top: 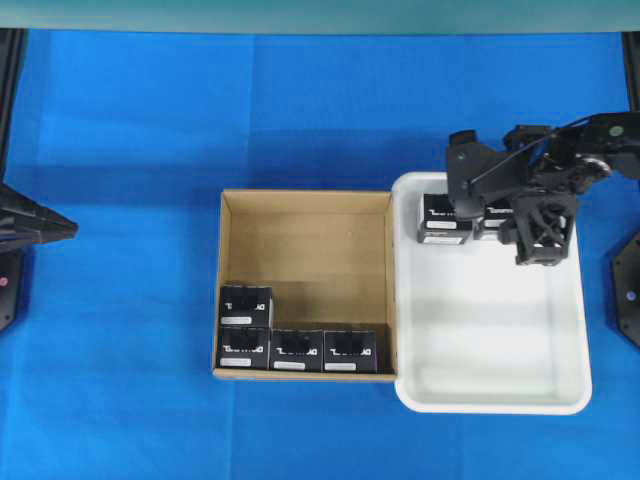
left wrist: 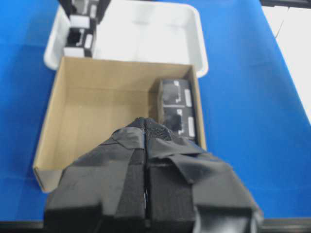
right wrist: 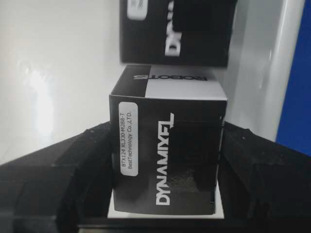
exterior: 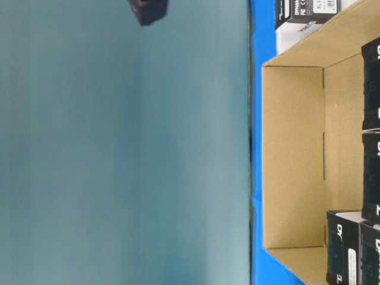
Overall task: Pick the box from inside the cardboard box.
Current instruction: 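Lower the box beside the other box in the tray and release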
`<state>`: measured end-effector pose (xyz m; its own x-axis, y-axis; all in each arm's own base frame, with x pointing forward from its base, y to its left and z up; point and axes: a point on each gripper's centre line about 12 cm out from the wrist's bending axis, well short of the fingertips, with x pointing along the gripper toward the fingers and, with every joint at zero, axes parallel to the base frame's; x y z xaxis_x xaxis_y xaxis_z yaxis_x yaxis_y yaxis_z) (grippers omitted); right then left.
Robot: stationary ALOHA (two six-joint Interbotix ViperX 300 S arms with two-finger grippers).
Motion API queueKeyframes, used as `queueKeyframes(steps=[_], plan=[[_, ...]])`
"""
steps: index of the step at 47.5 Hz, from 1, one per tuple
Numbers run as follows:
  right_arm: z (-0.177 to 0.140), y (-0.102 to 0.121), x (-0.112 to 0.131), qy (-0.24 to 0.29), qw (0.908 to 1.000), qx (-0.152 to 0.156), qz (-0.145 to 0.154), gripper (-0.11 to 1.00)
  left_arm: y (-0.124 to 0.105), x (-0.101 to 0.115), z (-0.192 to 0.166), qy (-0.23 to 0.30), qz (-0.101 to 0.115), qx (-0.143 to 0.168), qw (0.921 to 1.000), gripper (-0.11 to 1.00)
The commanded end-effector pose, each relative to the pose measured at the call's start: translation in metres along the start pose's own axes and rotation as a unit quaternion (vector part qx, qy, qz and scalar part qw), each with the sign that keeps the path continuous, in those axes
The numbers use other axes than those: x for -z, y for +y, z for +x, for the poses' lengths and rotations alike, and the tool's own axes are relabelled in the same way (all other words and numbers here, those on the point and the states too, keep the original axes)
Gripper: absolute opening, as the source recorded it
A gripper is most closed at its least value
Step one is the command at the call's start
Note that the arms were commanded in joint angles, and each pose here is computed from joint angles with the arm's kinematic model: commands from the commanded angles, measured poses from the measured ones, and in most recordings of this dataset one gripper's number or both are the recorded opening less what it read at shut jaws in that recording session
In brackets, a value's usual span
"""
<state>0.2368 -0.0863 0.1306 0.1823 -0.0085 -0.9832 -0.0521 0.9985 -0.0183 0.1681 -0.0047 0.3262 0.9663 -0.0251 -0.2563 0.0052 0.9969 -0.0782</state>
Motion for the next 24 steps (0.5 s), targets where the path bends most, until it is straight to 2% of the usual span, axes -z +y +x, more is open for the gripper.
queueKeyframes(steps=[1,24], plan=[[0.006,-0.0015,-0.0027,0.001,1.0,0.001,-0.002,0.61,-0.0006,-0.0116,0.0003,-0.013,-0.001,0.0,0.9999,-0.07],[0.0117,-0.0026,0.0008,0.004,0.9999,0.001,0.009,0.61,-0.0006,-0.0112,0.0005,-0.013,-0.001,0.0,0.9999,-0.07]])
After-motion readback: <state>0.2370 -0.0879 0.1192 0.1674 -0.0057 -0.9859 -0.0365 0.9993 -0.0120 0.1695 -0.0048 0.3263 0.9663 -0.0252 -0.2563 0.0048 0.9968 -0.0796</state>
